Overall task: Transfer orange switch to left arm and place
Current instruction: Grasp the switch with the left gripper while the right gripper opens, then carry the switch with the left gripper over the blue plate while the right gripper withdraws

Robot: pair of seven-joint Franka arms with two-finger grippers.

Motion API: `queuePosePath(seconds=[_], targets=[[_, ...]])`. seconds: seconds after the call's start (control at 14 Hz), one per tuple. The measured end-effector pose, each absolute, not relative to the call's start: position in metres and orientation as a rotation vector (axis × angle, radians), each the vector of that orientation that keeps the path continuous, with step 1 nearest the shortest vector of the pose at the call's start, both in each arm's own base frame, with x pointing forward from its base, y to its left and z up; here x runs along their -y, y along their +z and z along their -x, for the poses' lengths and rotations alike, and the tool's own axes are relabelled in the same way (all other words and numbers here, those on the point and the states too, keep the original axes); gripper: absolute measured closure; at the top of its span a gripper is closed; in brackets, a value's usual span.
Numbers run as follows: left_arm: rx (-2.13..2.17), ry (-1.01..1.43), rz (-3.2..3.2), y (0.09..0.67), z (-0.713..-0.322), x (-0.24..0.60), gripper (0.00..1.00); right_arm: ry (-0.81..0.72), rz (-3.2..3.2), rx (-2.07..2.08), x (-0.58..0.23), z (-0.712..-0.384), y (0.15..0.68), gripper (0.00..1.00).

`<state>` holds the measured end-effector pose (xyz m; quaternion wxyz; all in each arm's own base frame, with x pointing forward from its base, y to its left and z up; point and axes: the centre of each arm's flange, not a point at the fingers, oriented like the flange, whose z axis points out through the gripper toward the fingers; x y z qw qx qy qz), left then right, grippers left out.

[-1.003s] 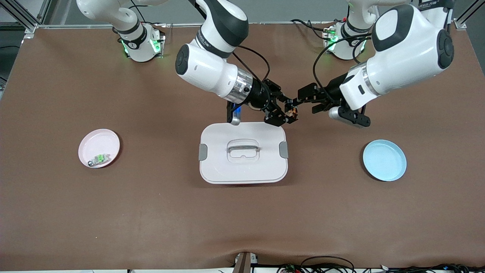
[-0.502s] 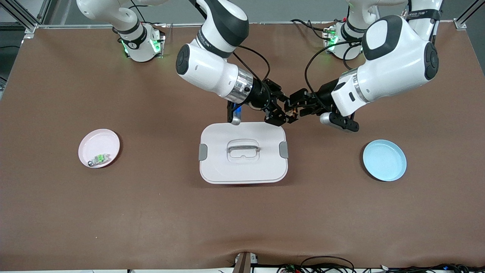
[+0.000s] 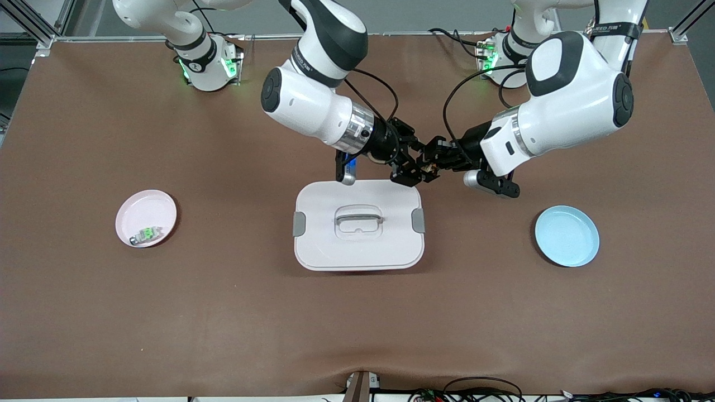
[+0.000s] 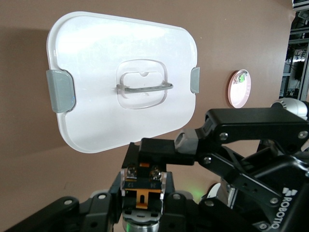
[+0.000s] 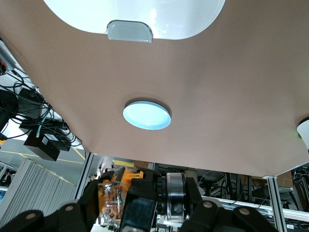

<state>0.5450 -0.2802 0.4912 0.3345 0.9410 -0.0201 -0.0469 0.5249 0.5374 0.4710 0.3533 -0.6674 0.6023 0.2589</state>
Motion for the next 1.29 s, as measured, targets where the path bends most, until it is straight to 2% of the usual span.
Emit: queuePosePath(seconds=[0.57,0.65,0.79,1.29], targets=[[0.124,-0.086,-2.480,0.492,-0.550,0.271,0.66,0.648,1.705,-1.548,-0.548,-0.526,0.468,0.27],[0.152,-0.059,-2.537,0.490,-0.554,0.259,0.66,0.646,1.703,-1.548,-0.549,-0.526,0.467,0.22],[0.171,0.016,-2.625,0.485,-0.574,0.209,0.66,0.653,1.710,-1.547,-0.546,-0.527,0.472,0.03],[0.340,0.129,-2.737,0.480,-0.600,0.105,0.66,0.674,1.732,-1.542,-0.529,-0.536,0.490,0.00]])
